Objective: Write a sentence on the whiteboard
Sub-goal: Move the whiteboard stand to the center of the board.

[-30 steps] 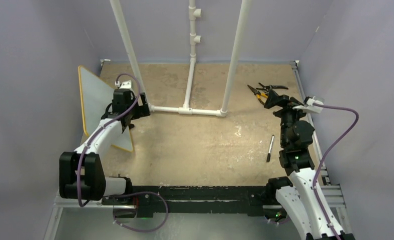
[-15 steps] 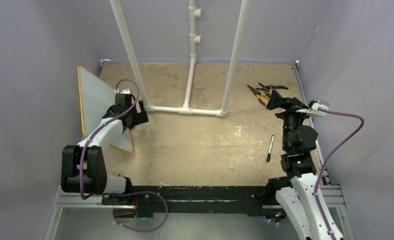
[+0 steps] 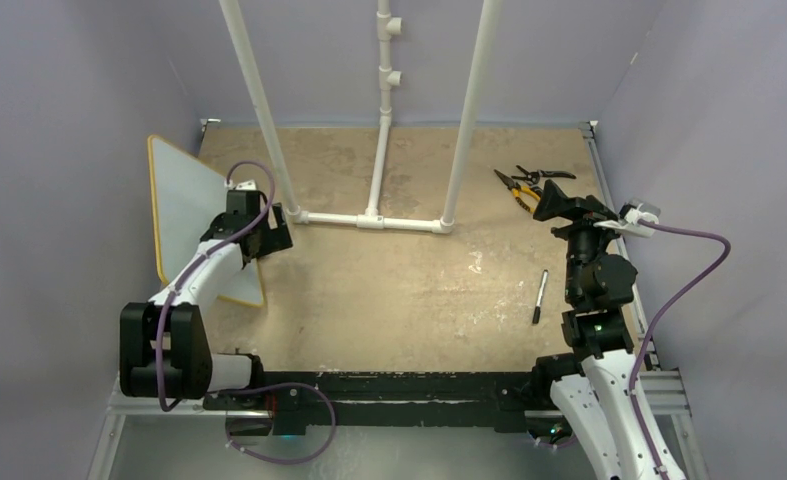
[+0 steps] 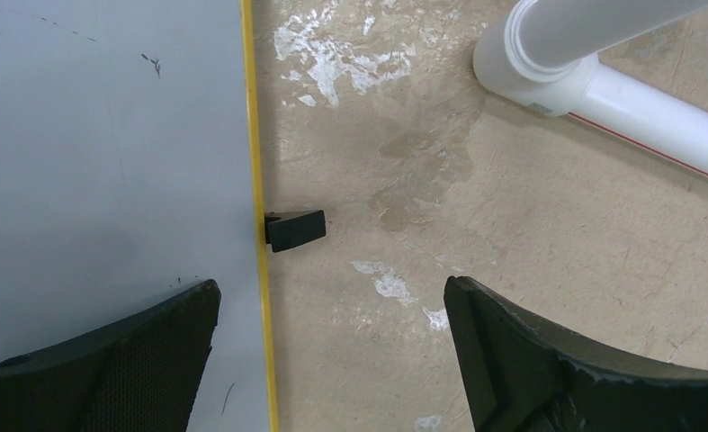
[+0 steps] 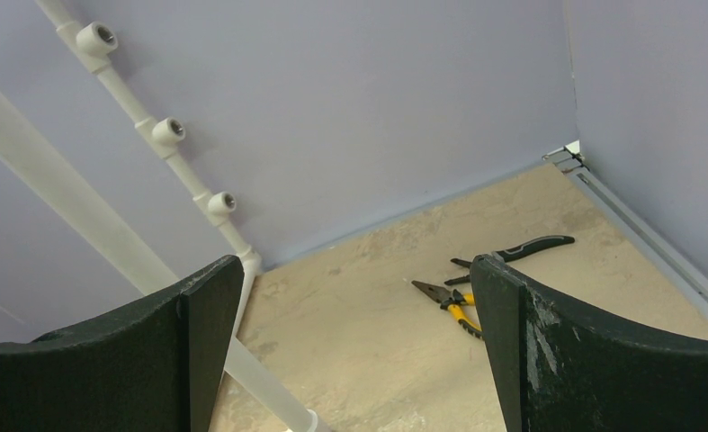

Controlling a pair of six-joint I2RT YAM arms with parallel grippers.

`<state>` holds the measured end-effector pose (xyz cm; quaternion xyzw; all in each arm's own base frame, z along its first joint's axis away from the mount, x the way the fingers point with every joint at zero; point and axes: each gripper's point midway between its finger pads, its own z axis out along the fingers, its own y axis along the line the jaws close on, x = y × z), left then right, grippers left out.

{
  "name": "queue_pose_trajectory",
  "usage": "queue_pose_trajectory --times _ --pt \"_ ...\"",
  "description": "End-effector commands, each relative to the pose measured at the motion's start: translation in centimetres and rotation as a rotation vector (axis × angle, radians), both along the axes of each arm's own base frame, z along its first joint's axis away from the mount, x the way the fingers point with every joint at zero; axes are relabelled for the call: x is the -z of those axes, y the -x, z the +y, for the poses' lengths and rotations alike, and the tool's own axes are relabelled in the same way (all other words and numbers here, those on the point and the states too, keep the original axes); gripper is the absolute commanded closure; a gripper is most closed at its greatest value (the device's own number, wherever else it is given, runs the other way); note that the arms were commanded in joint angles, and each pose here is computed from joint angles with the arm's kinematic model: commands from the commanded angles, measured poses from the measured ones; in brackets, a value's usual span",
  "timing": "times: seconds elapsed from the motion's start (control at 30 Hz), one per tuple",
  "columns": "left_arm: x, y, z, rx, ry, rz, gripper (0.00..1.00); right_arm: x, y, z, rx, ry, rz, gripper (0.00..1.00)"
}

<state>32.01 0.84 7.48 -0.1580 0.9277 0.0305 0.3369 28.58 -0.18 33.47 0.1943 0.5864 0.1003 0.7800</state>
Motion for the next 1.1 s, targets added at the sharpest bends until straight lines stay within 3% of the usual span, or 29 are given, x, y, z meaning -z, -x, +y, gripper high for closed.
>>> queue_pose_trajectory --times 0.0,0.1,0.2,0.53,1.07 --pt "0.3 -0.5 -0.4 0.048 0.019 0.002 0.08 -0.1 0.2 -0.1 0.0 -0.01 -0.011 0.01" --pt "0.5 -1.3 -0.6 0.068 0.018 0.012 0.25 -0.1 0.2 0.0 -0.001 -0.008 -0.01 0.01" --pt "0.8 -1.7 -0.7 0.085 0.012 0.022 0.32 -0.2 0.2 0.0 -0.001 -0.008 -0.011 0.02" --pt "1.1 -3.0 -0.1 0.077 -0.076 0.044 0.42 -0.2 0.3 0.1 -0.009 -0.004 -0.015 0.01" --pt "0.8 -5.1 -1.2 0.151 -0.204 0.034 0.45 0.0 0.0 0.6 -0.036 0.007 -0.012 0.01"
